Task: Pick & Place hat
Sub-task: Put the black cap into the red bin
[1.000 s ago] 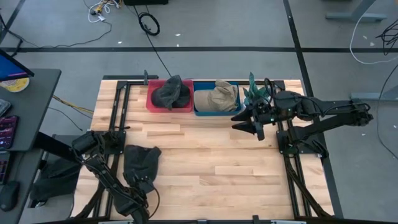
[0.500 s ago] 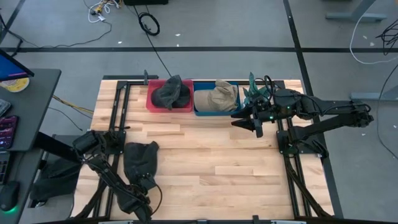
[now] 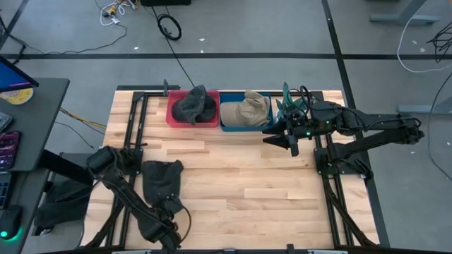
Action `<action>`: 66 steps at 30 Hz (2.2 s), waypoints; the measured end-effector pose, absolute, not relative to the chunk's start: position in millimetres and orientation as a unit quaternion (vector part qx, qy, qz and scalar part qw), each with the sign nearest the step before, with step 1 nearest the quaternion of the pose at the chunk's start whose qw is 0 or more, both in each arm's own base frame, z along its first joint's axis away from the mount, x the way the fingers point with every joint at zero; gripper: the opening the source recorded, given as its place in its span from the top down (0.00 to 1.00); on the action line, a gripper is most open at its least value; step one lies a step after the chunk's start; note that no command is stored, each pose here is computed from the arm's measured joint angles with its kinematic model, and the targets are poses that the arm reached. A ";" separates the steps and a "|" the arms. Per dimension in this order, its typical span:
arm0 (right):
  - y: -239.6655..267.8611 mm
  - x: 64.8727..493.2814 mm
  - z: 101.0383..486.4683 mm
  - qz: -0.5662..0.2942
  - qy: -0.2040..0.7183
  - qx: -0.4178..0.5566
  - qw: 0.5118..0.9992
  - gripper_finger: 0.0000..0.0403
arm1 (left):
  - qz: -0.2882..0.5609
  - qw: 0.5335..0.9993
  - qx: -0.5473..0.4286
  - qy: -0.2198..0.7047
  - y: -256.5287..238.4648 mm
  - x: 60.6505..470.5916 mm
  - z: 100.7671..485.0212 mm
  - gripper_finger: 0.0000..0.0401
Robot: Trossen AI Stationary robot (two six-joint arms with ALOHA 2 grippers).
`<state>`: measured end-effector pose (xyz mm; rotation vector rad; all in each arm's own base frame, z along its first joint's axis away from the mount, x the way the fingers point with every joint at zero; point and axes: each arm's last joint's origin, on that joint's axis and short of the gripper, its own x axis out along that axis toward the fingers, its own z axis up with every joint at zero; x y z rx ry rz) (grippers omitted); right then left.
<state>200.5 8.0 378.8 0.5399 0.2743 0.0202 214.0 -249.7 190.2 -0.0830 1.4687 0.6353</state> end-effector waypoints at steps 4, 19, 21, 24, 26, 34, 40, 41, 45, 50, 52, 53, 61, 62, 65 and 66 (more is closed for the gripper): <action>8.0 200.5 378.8 0.011 0.135 0.262 0.956 0.46 | 0.308 0.702 -0.022 0.642 -245.2 223.9 219.6 1.00; 9.1 200.4 379.3 0.030 0.137 0.256 0.956 0.46 | 0.495 0.604 -0.249 0.573 -169.1 252.7 251.7 0.60; 9.1 200.5 379.3 0.030 0.137 0.256 0.956 0.46 | 0.515 0.585 -0.272 0.565 -156.4 253.7 252.6 0.53; 9.5 200.5 379.7 0.038 0.137 0.259 0.955 0.46 | 0.509 0.581 -0.262 0.579 -144.9 254.6 246.4 0.43; 9.8 200.4 379.7 0.042 0.139 0.261 0.954 0.46 | 0.495 0.579 -0.258 0.594 -140.8 256.0 238.8 0.38; 10.0 200.4 379.7 0.043 0.139 0.262 0.954 0.46 | 0.492 0.519 -0.263 0.648 -123.9 246.7 198.1 0.29; 10.1 200.4 379.7 0.043 0.139 0.264 0.953 0.46 | 0.464 0.521 -0.288 0.656 -122.5 244.3 172.7 0.31; 10.1 200.4 379.6 0.042 0.140 0.267 0.953 0.46 | 0.468 0.518 -0.286 0.657 -121.8 242.7 171.2 0.32; 10.1 200.4 379.7 0.042 0.139 0.269 0.952 0.46 | 0.460 0.522 -0.278 0.662 -121.1 241.5 168.4 0.34; 10.1 200.4 379.7 0.042 0.139 0.269 0.952 0.46 | 0.428 0.548 -0.267 0.668 -122.4 245.0 167.3 0.45; 10.1 200.4 379.7 0.042 0.139 0.269 0.952 0.46 | 0.417 0.554 -0.264 0.670 -122.9 246.0 167.0 0.53; 10.1 200.4 379.7 0.042 0.139 0.269 0.952 0.46 | 0.411 0.558 -0.261 0.672 -123.1 246.5 166.9 0.58; 10.0 200.4 379.7 0.041 0.139 0.268 0.952 0.46 | 0.368 0.571 -0.231 0.696 -124.0 247.5 168.7 0.97; 10.0 200.4 379.7 0.041 0.139 0.268 0.952 0.46 | 0.357 0.576 -0.225 0.700 -124.7 248.7 170.5 0.98; 10.0 200.4 379.7 0.041 0.139 0.268 0.953 0.46 | 0.342 0.590 -0.196 0.704 -126.4 252.5 182.8 0.99; 10.0 200.4 379.7 0.041 0.139 0.266 0.953 0.46 | 0.344 0.594 -0.180 0.705 -127.1 253.4 190.4 0.99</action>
